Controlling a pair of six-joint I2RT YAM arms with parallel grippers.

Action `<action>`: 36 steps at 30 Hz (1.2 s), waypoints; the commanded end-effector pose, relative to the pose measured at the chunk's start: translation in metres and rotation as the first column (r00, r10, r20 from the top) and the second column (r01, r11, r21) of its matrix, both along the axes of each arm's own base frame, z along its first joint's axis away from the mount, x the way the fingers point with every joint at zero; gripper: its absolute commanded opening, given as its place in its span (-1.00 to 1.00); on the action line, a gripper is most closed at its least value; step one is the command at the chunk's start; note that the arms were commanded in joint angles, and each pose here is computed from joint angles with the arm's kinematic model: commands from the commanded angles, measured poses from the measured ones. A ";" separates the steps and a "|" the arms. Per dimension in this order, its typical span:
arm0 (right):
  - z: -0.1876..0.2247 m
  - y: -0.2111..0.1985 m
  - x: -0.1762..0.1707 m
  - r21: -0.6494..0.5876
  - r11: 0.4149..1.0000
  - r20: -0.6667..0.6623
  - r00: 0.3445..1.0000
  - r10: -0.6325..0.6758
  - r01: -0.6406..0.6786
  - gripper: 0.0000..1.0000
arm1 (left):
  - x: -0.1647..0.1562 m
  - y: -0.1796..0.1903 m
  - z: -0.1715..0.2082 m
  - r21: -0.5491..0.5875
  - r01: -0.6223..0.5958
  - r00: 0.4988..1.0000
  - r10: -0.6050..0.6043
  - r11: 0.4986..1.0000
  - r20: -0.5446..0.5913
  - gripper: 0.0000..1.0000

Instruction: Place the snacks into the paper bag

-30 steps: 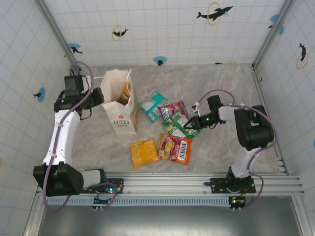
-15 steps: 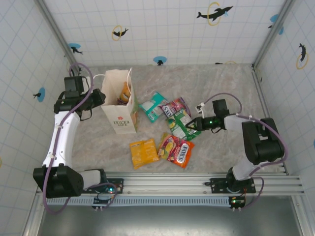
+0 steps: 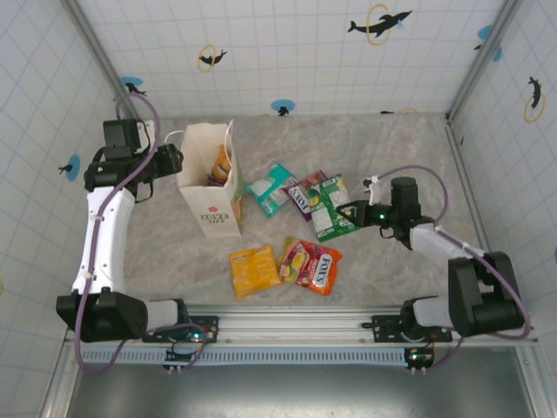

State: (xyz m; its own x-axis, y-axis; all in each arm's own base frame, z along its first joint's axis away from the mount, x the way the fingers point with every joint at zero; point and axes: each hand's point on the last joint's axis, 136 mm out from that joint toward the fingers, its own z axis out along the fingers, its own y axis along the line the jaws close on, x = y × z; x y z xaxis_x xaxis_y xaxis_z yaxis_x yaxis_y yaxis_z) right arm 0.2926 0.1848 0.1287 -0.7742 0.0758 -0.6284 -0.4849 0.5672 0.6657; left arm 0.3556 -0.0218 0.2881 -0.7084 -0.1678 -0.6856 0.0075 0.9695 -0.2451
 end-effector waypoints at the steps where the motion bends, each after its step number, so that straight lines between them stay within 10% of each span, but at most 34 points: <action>1: 0.035 -0.005 0.012 0.048 0.997 0.156 0.985 -0.075 0.068 -0.83 | -0.014 0.001 0.018 0.110 0.080 0.996 -0.084 0.991 0.032 0.26; 10: 0.070 -0.011 0.005 0.067 0.994 0.290 0.951 -0.107 0.091 -0.85 | -0.049 -0.048 0.063 0.143 0.411 0.880 -0.432 0.901 0.196 0.36; 25: 0.078 -0.011 -0.003 0.065 0.995 0.358 0.929 -0.094 0.075 -0.84 | -0.118 -0.110 0.003 0.245 0.862 0.436 -0.895 0.444 0.089 0.17; 36: 0.075 -0.010 -0.004 0.060 0.996 0.365 0.927 -0.089 0.072 -0.83 | -0.092 -0.102 -0.016 0.423 0.832 0.380 -0.924 0.359 0.036 0.27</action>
State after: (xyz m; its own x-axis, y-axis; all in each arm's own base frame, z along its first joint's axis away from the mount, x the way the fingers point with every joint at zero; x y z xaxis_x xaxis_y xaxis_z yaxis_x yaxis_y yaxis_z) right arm 0.2889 0.1720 0.1860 -0.5614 0.1629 -0.8113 -0.5942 0.6031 0.5322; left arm 0.2594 -0.1211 0.2776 -0.2211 0.6462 -0.7304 0.8887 0.4419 0.1219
